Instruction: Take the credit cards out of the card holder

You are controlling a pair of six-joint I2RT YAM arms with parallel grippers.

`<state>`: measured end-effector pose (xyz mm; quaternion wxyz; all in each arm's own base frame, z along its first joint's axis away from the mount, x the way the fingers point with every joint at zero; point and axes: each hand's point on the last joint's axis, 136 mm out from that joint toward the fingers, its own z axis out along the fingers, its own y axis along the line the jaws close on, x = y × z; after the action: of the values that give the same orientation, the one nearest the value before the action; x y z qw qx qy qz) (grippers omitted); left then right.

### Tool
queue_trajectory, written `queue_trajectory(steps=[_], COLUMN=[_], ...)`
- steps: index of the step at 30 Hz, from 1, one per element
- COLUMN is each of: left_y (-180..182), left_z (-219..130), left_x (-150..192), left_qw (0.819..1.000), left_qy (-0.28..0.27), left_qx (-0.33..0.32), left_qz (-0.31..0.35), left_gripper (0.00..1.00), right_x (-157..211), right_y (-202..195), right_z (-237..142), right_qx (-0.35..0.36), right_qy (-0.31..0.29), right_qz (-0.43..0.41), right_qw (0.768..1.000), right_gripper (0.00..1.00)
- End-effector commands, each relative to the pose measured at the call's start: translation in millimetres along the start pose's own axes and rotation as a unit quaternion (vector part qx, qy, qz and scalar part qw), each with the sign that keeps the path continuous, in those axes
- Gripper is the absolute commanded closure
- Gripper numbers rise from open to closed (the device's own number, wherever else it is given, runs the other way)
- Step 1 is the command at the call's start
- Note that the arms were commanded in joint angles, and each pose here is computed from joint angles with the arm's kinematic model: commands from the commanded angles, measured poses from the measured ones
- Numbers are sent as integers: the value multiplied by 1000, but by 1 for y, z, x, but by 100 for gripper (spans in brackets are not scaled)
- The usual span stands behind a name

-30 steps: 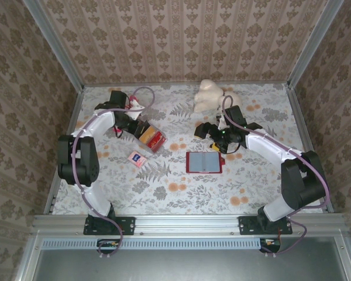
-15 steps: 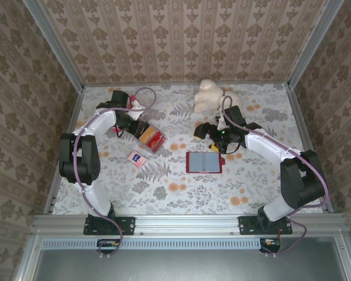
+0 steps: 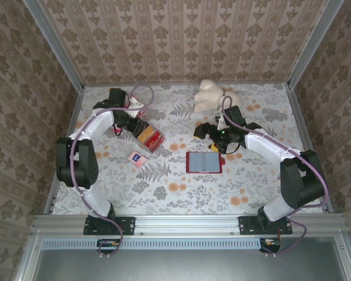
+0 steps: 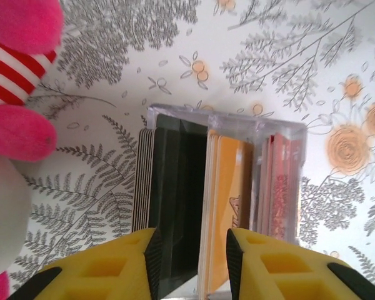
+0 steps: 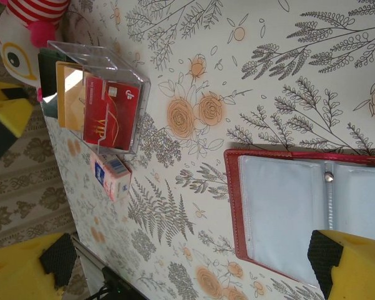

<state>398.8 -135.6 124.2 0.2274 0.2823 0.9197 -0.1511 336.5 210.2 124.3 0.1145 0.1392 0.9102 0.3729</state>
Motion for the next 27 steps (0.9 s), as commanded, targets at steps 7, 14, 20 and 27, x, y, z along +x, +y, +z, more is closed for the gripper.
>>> queue_trajectory(steps=[7, 14, 20, 27], left_y=[4, -9, -20, -36], left_z=[-69, -93, -96, -79], left_x=[-35, -13, 5, 15], left_qw=[986, 971, 962, 953], left_qy=[-117, -152, -158, -151], left_qx=[-41, -48, -30, 28], left_qz=[-115, -176, -218, -262], left_gripper=[47, 20, 7, 0], right_x=[16, 35, 43, 50], right_y=[-1, -21, -46, -65], right_z=[2, 16, 28, 46], right_qx=[97, 248, 319, 342], right_qy=[6, 22, 40, 77], right_qz=[-88, -182, -196, -189], right_qw=[991, 951, 926, 917], right_gripper=[6, 10, 11, 8])
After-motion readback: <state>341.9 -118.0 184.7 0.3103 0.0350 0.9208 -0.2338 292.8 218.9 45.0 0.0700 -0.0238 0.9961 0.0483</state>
